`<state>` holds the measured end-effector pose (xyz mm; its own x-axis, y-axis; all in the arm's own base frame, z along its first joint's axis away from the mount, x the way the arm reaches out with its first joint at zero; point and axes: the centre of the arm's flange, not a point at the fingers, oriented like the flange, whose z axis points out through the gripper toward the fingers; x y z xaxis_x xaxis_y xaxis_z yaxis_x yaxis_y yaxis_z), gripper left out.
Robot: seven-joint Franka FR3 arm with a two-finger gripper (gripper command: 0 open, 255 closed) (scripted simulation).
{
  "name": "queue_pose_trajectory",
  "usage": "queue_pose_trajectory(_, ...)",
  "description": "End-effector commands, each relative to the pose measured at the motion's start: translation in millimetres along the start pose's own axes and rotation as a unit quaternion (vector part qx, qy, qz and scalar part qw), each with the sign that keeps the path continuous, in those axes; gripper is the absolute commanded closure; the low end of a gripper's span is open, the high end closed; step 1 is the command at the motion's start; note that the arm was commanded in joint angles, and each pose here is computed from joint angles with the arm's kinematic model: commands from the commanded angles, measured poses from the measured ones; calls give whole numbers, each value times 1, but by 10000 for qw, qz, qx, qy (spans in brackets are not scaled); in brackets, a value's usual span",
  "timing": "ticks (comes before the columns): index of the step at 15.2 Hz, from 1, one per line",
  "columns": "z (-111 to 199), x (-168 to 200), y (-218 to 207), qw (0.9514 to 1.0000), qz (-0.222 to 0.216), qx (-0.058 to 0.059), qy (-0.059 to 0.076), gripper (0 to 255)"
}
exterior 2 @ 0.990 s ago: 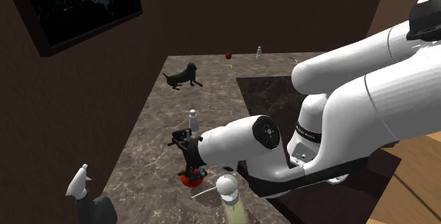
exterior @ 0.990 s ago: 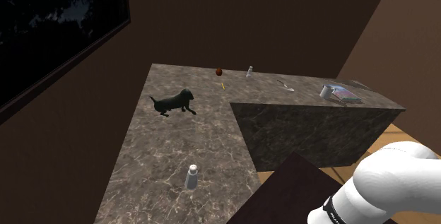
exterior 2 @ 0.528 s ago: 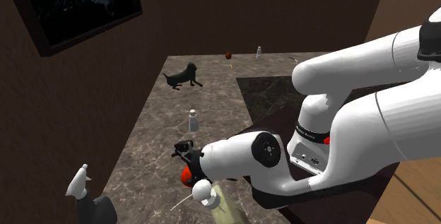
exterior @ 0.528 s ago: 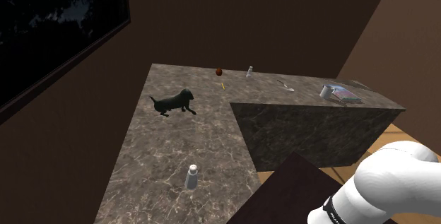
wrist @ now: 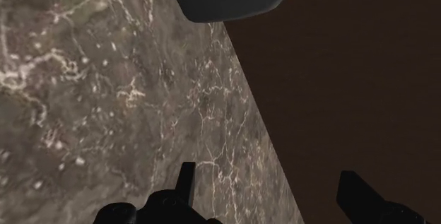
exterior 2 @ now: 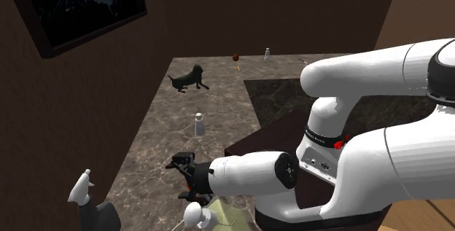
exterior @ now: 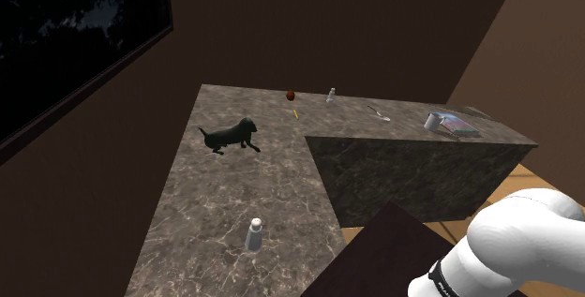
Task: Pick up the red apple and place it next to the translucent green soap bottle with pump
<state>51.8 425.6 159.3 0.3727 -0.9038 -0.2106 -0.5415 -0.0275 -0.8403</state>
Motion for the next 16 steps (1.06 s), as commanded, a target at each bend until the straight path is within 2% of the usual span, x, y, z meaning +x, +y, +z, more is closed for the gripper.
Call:
queue_pose_trajectory(1, 0, 0, 0, 10000, 0, 0, 0, 0)
queue_pose_trajectory(2, 0, 0, 0, 10000, 0, 0, 0, 0)
queue_pose_trajectory(5, 1, 9, 14, 9966, -280, -480, 606, 0)
queue_pose_trajectory(7, 0, 15, 22, 9906, -465, -798, 1009, 0)
queue_pose_trajectory(9, -2, 22, 31, 9816, -649, -1113, 1408, 0)
queue_pose_trajectory(16, 28, 31, 37, 9815, -652, -1118, 1413, 0)
